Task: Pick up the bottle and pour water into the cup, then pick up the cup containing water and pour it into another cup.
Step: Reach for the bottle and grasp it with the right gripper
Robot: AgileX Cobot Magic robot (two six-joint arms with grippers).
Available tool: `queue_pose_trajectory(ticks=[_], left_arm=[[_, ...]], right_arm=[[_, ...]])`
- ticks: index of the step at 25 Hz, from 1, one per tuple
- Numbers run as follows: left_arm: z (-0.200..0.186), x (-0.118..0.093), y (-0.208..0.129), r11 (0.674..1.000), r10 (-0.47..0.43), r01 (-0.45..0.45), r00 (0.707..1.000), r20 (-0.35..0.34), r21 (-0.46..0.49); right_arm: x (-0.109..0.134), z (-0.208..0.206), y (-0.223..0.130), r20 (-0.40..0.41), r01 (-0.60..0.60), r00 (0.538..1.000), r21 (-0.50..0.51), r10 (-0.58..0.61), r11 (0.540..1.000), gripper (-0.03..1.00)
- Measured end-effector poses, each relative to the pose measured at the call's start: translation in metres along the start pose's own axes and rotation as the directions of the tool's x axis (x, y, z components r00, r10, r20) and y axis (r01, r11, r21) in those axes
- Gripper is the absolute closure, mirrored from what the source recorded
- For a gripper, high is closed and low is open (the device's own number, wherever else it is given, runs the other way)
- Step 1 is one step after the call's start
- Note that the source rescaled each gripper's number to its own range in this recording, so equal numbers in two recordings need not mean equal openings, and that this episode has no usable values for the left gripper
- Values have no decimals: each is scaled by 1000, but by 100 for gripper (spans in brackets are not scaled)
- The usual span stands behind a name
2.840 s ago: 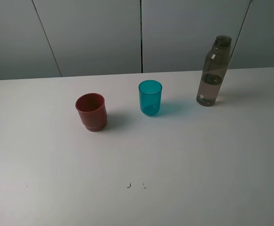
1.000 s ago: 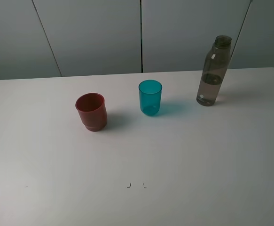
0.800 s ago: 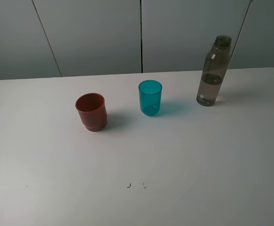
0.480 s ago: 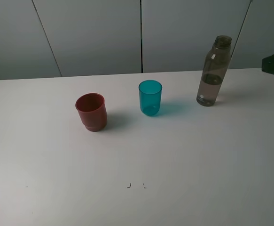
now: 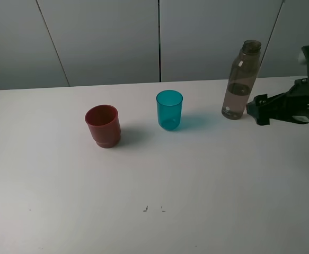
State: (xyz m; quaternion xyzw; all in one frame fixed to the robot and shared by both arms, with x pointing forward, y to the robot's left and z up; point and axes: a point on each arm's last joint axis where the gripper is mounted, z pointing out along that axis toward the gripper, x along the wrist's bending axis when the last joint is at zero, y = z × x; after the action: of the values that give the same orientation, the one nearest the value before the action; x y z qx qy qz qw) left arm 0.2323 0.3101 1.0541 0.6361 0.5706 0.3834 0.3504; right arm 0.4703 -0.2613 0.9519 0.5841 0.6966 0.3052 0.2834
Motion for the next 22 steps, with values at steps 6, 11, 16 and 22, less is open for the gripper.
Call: queue_pose_trajectory(ticks=[6,11,16,22], left_arm=[[0,0,0,1000,0,0,1000,0,0],[0,0,0,1000,0,0,1000,0,0],[0,0,0,1000,0,0,1000,0,0],[0,0,0,1000,-7,7,1000,0,0]], right_arm=[[3,44,-15,-6,-26,1000,-31,26,999,-3],[7,70,-20,-40,-67,997,-168,61,983,-3],[8,91,-30,-45,-77,997,-172,70,982,-3],[0,109,-28,-25,-96,995,-232,93,968,-3]])
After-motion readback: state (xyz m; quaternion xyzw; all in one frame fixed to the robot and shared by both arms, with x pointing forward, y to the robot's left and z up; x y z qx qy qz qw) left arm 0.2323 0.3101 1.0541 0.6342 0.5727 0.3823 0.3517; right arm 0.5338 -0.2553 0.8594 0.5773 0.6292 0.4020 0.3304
